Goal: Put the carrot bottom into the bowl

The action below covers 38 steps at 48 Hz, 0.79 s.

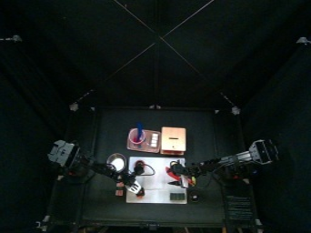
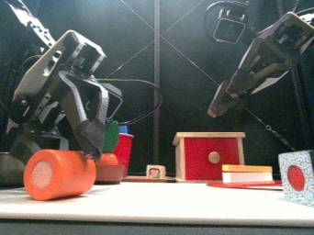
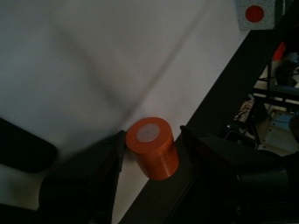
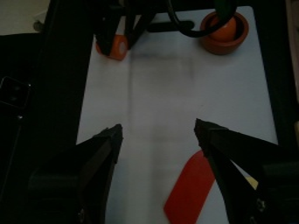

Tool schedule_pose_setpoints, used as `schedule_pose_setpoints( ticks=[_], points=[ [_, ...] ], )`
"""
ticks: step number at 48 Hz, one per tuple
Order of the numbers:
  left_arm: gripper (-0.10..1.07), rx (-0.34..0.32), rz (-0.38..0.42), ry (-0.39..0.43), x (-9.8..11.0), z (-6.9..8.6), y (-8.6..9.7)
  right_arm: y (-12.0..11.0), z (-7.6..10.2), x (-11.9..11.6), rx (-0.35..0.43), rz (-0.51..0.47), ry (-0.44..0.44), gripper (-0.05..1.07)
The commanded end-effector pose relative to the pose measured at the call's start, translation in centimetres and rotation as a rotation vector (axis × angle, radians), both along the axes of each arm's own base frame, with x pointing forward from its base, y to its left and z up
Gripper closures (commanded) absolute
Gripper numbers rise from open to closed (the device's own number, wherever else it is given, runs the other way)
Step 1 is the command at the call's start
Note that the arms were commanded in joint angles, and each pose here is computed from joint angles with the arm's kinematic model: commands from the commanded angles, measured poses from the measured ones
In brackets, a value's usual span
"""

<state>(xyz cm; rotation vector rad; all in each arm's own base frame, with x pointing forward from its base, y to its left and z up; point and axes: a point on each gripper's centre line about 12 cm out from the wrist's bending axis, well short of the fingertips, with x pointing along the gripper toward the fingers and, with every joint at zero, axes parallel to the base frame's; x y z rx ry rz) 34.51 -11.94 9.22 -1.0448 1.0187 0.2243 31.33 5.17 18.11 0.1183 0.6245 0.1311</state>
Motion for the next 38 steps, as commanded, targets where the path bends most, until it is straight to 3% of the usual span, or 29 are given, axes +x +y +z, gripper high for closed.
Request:
schedule_pose_setpoints(
  ticks=[1,24,30,38],
  points=[
    [0.1,-0.008,-0.012,-0.001,0.1,0.2,-0.3,0.1,0.8,0.1,0.009,0.0,-0.026,0.06],
    [0.27,-0.019,-0.034,0.006,-0.3,0.3,-0.5,0.1,0.8,0.1,0.009,0.0,-0.026,0.06],
    [0.27,-0.02,-0.038,-0.033,0.1,1.6,-0.3,0.1,0.8,0.1,0.009,0.0,-0.026,0.06],
    [0.27,-0.006,-0.069,-0.117,-0.1,4.4,0.1,0.1,0.8,0.1,0.015,-0.002,-0.026,0.06]
  ],
)
